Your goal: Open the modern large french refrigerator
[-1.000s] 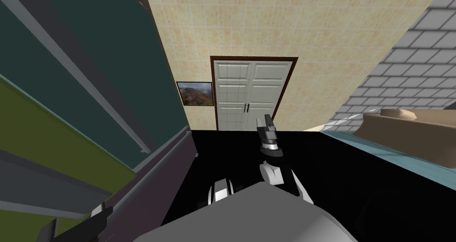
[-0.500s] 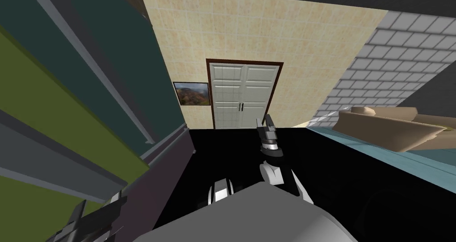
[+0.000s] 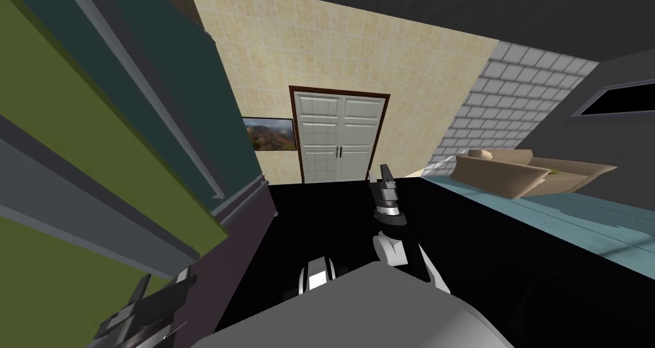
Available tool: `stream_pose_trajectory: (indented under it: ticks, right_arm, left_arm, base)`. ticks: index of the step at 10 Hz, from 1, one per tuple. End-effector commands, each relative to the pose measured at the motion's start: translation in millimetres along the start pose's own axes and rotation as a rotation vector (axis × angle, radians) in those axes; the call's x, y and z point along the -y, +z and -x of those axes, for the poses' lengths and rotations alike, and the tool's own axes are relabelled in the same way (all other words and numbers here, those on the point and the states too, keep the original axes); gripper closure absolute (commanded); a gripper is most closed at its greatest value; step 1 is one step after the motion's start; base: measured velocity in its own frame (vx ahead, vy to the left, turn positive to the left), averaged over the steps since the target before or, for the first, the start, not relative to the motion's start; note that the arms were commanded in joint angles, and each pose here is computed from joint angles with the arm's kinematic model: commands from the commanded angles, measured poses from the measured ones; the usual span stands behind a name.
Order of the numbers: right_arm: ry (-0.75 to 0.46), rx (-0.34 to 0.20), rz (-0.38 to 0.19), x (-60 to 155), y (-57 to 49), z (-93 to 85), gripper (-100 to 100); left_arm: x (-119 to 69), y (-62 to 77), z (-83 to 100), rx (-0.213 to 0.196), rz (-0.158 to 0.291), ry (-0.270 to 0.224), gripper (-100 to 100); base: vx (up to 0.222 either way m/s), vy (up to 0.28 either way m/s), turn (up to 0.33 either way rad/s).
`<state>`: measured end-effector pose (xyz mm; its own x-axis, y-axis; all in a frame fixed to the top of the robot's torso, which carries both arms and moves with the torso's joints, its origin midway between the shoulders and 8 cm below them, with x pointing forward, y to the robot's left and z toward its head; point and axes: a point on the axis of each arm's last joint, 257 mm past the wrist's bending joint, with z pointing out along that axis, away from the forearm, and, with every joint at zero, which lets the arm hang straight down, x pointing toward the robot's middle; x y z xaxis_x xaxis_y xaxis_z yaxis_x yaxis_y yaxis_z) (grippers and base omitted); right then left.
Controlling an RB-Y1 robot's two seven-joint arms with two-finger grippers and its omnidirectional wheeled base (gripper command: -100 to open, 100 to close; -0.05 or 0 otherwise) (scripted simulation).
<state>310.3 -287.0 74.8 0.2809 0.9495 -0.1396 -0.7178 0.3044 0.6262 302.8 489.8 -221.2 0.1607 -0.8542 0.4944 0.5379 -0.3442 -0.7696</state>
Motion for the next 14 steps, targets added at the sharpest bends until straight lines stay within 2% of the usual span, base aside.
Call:
stream_pose_trajectory:
  ticks: [1,4,5,7,8,11,12,14]
  right_arm:
    - [0.0,0.0,0.0,0.0,0.0,0.0,0]
    - [0.0,0.0,0.0,0.0,0.0,0.0,0]
    - [0.0,0.0,0.0,0.0,0.0,0.0,0]
    - [0.0,0.0,0.0,0.0,-0.1,0.1,0]
    - [0.0,0.0,0.0,0.0,0.0,0.0,0]
    - [0.0,0.0,0.0,0.0,0.0,0.0,0]
    - [0.0,0.0,0.0,0.1,0.0,0.0,0]
    - [0.0,0.0,0.0,0.0,-0.1,0.1,0]
  left_arm:
    - [-8.8,-6.4,-21.6,-0.063,0.034,-0.035,100]
    - [-18.9,-13.0,-43.3,-0.127,0.078,-0.073,100]
    - [-14.6,-13.1,-33.0,-0.103,0.071,-0.058,100]
    - [-49.6,-8.6,-62.9,-0.127,0.104,-0.084,100]
    - [-49.6,-8.6,-62.9,-0.127,0.104,-0.084,100]
    - [-93.9,0.5,-113.1,-0.173,0.142,-0.114,100]
    - [-93.6,2.7,-115.1,-0.177,0.138,-0.117,100]
    - [-119.5,9.8,-154.8,-0.218,0.159,-0.137,100]
  base:
    - [-0.214,0.027,-0.109]
    - [-0.223,0.002,-0.124]
    - [-0.108,0.007,-0.031]
    - [-0.225,0.138,-0.128]
    - [-0.245,0.146,-0.143]
    - [-0.262,0.164,-0.151]
    - [-0.231,0.131,-0.096]
    - [-0.248,0.11,-0.101]
